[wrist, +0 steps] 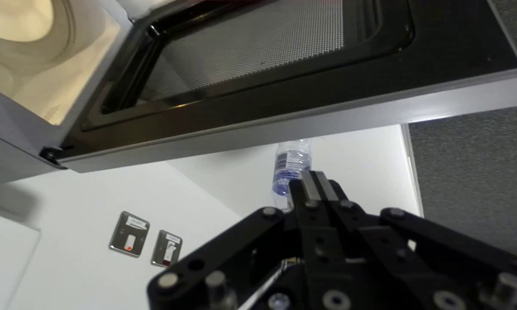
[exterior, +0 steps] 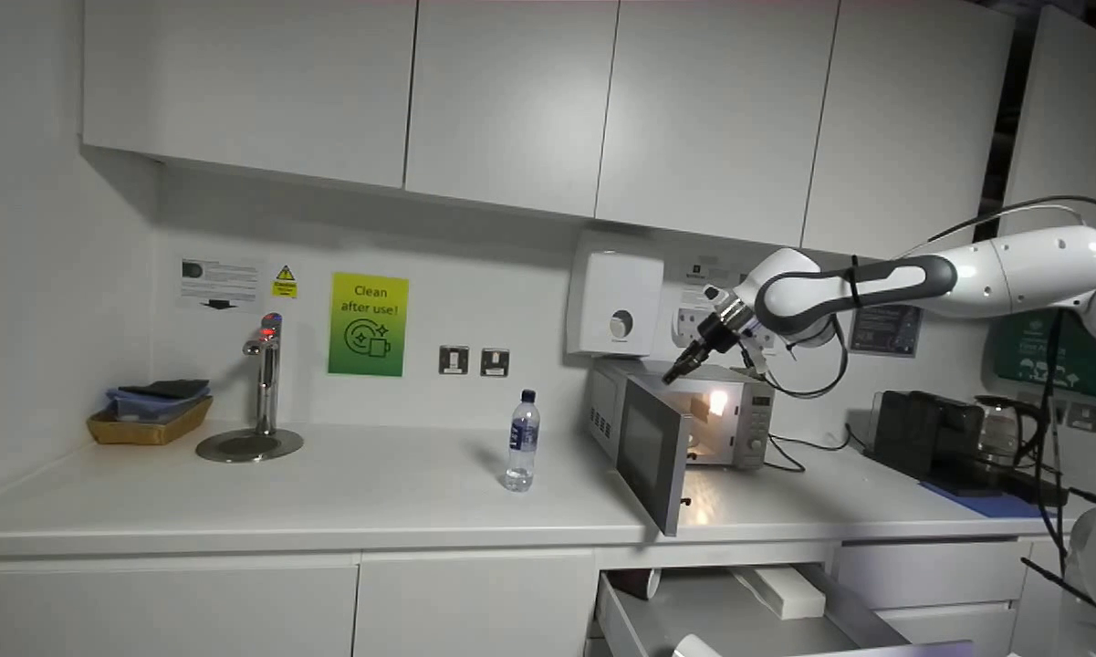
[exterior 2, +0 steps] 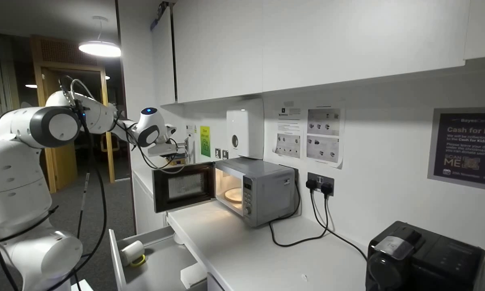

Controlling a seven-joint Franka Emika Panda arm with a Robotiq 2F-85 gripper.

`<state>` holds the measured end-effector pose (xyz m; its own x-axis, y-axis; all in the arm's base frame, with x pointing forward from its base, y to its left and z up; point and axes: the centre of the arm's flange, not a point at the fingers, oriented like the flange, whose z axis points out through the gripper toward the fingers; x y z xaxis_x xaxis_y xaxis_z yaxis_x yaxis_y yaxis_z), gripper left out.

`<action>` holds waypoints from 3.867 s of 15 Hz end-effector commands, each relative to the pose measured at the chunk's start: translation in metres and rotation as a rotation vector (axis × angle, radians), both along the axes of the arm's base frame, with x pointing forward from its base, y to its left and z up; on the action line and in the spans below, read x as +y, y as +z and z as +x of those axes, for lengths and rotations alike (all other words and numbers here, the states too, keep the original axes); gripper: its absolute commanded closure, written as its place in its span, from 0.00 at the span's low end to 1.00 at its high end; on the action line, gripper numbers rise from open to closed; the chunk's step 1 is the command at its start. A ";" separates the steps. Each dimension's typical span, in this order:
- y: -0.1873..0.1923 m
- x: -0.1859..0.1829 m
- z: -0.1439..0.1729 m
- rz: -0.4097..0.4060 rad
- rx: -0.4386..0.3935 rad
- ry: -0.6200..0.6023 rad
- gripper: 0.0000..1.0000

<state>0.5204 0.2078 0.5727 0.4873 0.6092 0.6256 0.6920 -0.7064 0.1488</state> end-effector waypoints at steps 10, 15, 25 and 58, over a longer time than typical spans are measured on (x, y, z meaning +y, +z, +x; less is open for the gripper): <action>-0.016 0.001 0.034 0.140 0.056 0.241 1.00; -0.028 -0.003 0.043 0.142 0.156 0.256 1.00; -0.038 -0.020 0.054 0.114 0.249 0.243 1.00; -0.038 -0.175 0.029 -0.063 0.288 -0.250 1.00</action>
<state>0.5677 0.0466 0.5278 0.7473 0.5174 0.4171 0.5741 -0.8187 -0.0129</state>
